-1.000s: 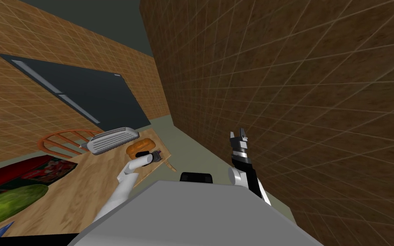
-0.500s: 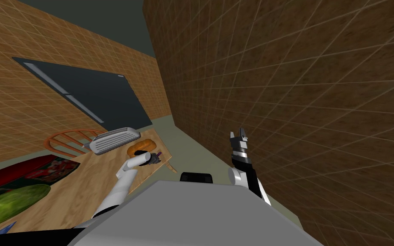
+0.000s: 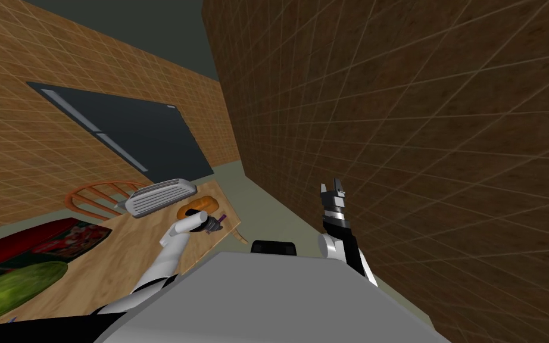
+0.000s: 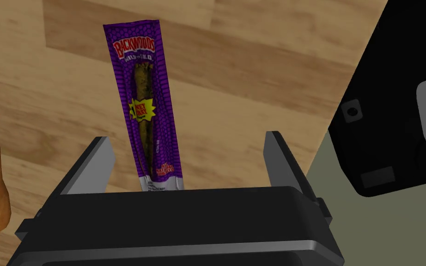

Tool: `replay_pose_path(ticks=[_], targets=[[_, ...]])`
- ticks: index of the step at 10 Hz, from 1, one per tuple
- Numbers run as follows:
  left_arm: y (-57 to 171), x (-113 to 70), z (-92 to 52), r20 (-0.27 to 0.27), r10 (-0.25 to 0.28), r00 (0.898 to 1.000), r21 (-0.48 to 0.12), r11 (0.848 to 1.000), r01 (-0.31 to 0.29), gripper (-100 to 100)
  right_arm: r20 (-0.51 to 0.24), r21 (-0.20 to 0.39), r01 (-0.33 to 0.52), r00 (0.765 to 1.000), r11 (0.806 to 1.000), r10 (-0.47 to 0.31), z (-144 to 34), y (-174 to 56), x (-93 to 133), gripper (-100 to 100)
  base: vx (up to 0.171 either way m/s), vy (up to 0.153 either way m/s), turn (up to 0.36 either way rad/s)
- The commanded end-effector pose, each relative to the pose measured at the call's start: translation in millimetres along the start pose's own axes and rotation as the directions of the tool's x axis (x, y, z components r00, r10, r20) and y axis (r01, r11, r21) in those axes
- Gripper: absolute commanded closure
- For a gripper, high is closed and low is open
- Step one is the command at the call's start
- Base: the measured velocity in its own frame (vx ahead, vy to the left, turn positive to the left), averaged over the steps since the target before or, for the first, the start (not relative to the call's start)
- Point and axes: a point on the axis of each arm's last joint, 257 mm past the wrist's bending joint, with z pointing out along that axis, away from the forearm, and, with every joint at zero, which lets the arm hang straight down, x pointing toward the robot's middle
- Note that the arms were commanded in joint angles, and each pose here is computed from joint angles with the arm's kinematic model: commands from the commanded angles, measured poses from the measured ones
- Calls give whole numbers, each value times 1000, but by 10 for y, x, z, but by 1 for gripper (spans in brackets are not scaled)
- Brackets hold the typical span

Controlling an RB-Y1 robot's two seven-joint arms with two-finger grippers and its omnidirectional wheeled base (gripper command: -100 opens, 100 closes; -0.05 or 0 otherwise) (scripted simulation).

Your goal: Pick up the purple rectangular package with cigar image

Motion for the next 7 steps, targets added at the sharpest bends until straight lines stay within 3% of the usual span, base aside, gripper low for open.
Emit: replay_pose_path(ticks=[1, 2, 4, 5, 6, 7], targets=[[55, -94, 18, 25, -43, 999, -36, 998, 44, -100, 0, 0, 0, 1000, 1000, 0, 0, 0, 0, 0, 87, 79, 25], [125, -187, 53, 49, -75, 996, -65, 995, 78, -100, 0, 0, 0, 1000, 1000, 0, 0, 0, 0, 0, 91, 106, 35], [124, -179, 56, 50, -73, 996, -64, 995, 76, -100, 0, 0, 0, 1000, 1000, 0, 0, 0, 0, 0, 81, 107, 1], [130, -186, 58, 52, -76, 996, -66, 995, 79, 0, 0, 0, 0, 1000, 1000, 0, 0, 0, 0, 0, 9, 13, -2], [117, -165, 112, 54, -98, 994, -59, 993, 101, -100, 0, 0, 0, 1000, 1000, 0, 0, 0, 1, 0, -47, 27, -160], [112, -154, 140, 56, -109, 992, -56, 992, 112, -100, 0, 0, 0, 1000, 1000, 0, 1, 1, 1, 0, -91, 39, -181]])
